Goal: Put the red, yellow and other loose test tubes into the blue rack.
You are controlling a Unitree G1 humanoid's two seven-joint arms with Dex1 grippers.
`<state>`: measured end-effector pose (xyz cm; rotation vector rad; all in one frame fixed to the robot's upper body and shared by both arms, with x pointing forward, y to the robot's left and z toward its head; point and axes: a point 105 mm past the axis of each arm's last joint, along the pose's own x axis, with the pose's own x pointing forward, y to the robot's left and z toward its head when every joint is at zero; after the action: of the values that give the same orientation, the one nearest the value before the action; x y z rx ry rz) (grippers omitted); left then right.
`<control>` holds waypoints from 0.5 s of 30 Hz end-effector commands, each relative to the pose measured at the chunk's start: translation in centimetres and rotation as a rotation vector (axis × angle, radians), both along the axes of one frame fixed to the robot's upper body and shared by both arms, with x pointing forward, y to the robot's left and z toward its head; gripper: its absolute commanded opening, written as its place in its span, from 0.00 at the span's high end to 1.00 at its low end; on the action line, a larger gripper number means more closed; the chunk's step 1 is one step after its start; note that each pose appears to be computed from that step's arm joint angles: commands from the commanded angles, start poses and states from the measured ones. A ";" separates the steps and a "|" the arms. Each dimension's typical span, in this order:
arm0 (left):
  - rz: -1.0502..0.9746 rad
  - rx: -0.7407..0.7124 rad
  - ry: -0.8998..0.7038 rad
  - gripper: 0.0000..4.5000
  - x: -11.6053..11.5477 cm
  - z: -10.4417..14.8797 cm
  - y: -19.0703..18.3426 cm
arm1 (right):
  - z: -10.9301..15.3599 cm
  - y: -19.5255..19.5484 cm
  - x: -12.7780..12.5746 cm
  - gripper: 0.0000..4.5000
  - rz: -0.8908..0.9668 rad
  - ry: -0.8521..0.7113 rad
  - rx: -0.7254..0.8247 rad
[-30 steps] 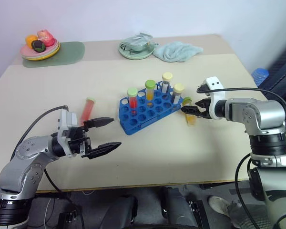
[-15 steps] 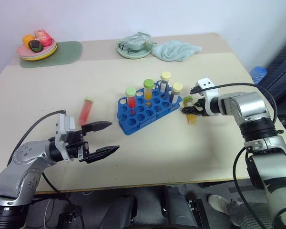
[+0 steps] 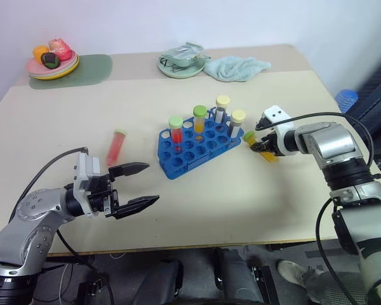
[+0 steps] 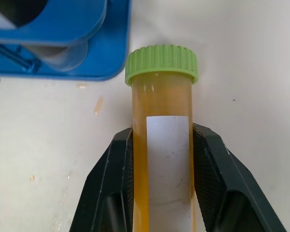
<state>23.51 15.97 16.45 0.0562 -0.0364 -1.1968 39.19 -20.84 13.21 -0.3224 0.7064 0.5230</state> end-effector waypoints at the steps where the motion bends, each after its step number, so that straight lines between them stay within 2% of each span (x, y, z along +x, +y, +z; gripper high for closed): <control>1: -0.006 -0.002 -0.032 0.00 -0.1 0.7 0.2 | 1.3 -0.3 -1.5 0.69 0.069 -0.020 0.026; 4: -0.004 -0.003 -0.030 0.00 -0.2 0.6 0.2 | 1.8 -0.1 -4.6 0.69 0.205 -0.025 0.036; 8: -0.004 -0.006 -0.023 0.00 -0.2 0.5 0.2 | 2.5 1.9 -9.1 0.69 0.405 -0.075 0.125; 11: -0.015 -0.006 -0.021 0.00 0.0 0.5 0.1 | 4.6 4.4 -9.8 0.69 0.458 -0.234 0.319; 15: -0.028 -0.004 -0.028 0.00 0.5 0.8 0.1 | 8.0 7.3 -8.8 0.69 0.459 -0.480 0.621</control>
<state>24.03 16.06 16.81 0.0577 -0.0502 -1.2102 30.20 -13.49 18.69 -0.0244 0.1136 1.0460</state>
